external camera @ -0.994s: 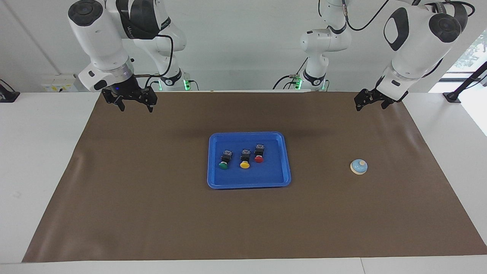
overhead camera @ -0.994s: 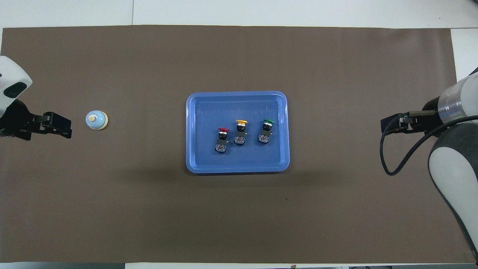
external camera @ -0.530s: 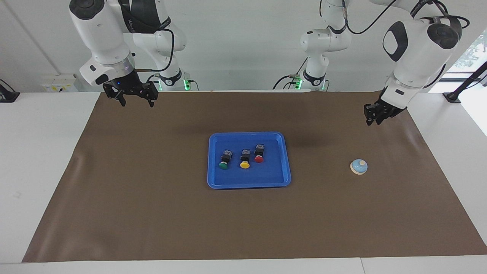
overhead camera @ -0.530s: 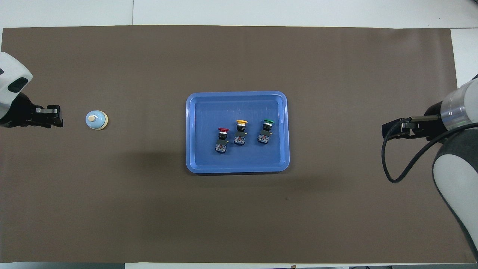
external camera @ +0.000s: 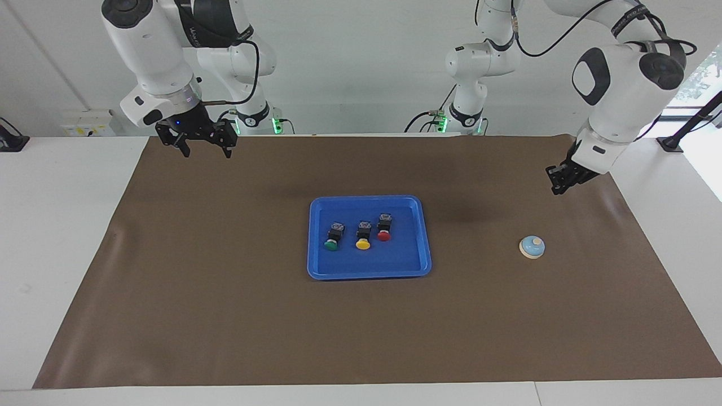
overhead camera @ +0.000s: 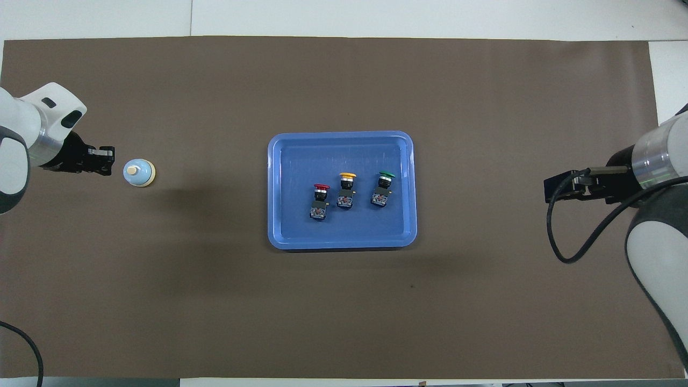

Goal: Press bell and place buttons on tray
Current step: 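Move the left gripper onto the call bell and press it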

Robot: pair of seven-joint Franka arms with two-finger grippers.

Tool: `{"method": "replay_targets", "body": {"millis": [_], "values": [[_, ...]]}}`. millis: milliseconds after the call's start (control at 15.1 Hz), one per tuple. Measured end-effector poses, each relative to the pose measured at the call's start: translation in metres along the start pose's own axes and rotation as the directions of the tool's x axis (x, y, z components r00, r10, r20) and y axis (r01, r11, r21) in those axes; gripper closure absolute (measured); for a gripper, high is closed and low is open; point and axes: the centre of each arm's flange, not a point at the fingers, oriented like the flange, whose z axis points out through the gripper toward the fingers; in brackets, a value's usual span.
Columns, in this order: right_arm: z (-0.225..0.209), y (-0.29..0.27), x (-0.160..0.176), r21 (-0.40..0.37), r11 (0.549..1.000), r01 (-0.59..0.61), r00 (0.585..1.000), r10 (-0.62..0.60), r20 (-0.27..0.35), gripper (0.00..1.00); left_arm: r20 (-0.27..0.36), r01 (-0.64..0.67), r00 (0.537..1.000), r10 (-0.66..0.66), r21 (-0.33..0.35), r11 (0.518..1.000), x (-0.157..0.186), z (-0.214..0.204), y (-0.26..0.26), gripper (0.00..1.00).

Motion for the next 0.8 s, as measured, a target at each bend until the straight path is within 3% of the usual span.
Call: {"method": "replay_targets", "body": {"millis": [265, 796], "values": [[0.000, 0.003, 0.000, 0.001, 1.000, -0.005, 1.000, 0.005, 0.000, 0.00, -0.036, 0.000, 0.999, 0.000, -0.003, 1.000, 0.001, 0.024, 0.000, 0.99], [0.000, 0.003, 0.000, 0.001, 1.000, -0.005, 1.000, 0.005, 0.000, 0.00, -0.037, -0.006, 0.999, 0.006, -0.008, 1.000, 0.005, 0.065, 0.004, 0.99]]}}
